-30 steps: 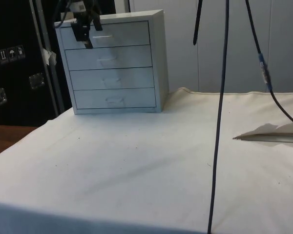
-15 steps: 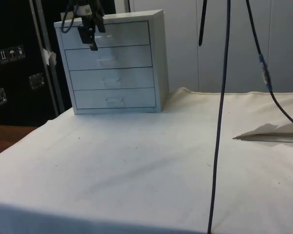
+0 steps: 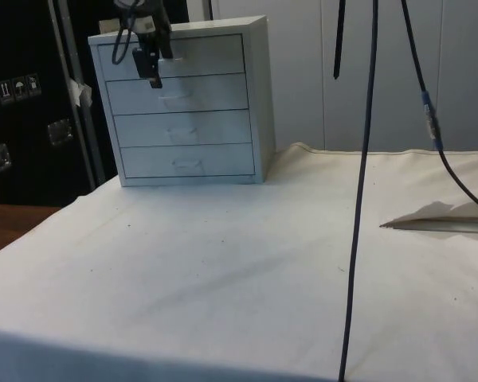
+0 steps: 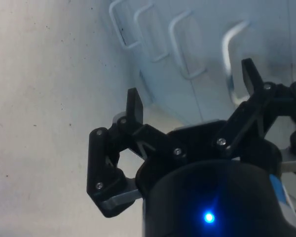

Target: Open the drawer, then close it.

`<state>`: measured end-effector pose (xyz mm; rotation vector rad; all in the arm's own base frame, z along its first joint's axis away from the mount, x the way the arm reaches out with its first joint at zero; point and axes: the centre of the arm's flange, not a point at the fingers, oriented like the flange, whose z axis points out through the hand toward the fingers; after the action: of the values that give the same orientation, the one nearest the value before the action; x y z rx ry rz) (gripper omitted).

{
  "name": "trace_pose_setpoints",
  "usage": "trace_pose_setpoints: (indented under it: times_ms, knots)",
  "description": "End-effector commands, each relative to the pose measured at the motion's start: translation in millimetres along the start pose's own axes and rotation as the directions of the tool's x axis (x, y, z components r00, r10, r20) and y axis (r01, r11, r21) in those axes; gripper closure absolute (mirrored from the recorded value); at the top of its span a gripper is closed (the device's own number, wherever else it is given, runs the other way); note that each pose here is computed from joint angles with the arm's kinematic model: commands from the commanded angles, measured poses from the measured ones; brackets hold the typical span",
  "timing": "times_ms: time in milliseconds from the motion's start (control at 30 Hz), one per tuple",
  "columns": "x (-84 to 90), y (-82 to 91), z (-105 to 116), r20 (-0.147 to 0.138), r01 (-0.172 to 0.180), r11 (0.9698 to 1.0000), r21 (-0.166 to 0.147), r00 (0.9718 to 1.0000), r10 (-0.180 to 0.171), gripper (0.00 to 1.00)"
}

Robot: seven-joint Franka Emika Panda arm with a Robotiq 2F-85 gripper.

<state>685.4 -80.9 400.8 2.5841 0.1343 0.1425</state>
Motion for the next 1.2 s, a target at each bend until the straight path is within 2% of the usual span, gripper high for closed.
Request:
trace_pose_setpoints:
  times_ms: [0, 33, 67, 200, 300, 333, 367, 567, 600, 633, 933, 967, 1033, 1167]
  knots:
    - [0.2, -0.6, 0, -0.001, 0.001, 1.0, 0.0, 1.0, -0.001, 0.01]
    - [0.3, 0.8, -1, -0.01, 0.004, 1.0, -0.007, 0.9999, -0.004, 0.01]
    - [0.4, 0.6, -2, -0.011, 0.004, 0.9999, -0.01, 0.9999, -0.004, 0.11]
    - [0.6, 1.0, -2, -0.012, 0.003, 0.9999, -0.014, 0.9999, -0.004, 0.33]
    - [0.3, 5.2, -3, -0.005, 0.001, 0.9999, -0.016, 1.0, -0.001, 0.48]
    - [0.7, 1.6, -2, -0.012, 0.003, 0.9998, -0.02, 0.9999, -0.003, 0.48]
    - [0.7, 1.7, -2, -0.012, 0.004, 0.9997, -0.023, 0.9999, -0.004, 0.59]
    - [0.8, 2.1, -3, -0.013, 0.003, 0.9997, -0.025, 0.9999, -0.003, 0.88]
    - [1.2, 2.3, -5, -0.011, 0.005, 0.9996, -0.028, 0.9999, -0.005, 0.99]
    - [0.7, 6.0, -3, -0.006, 0.004, 0.9996, -0.027, 1.0, -0.004, 1.0]
    - [8.8, -0.1, -31, -0.007, 0.011, 0.9987, -0.051, 0.9999, -0.012, 1.0]
    - [6.9, 2.1, -23, 0.0, 0.013, 0.999, -0.043, 0.9999, -0.013, 1.0]
    - [11.9, -5.1, -39, -0.007, 0.007, 0.9988, -0.049, 0.9999, -0.007, 1.0]
    - [15.3, -14.1, -48, -0.008, 0.001, 0.9988, -0.048, 1.0, -0.002, 1.0]
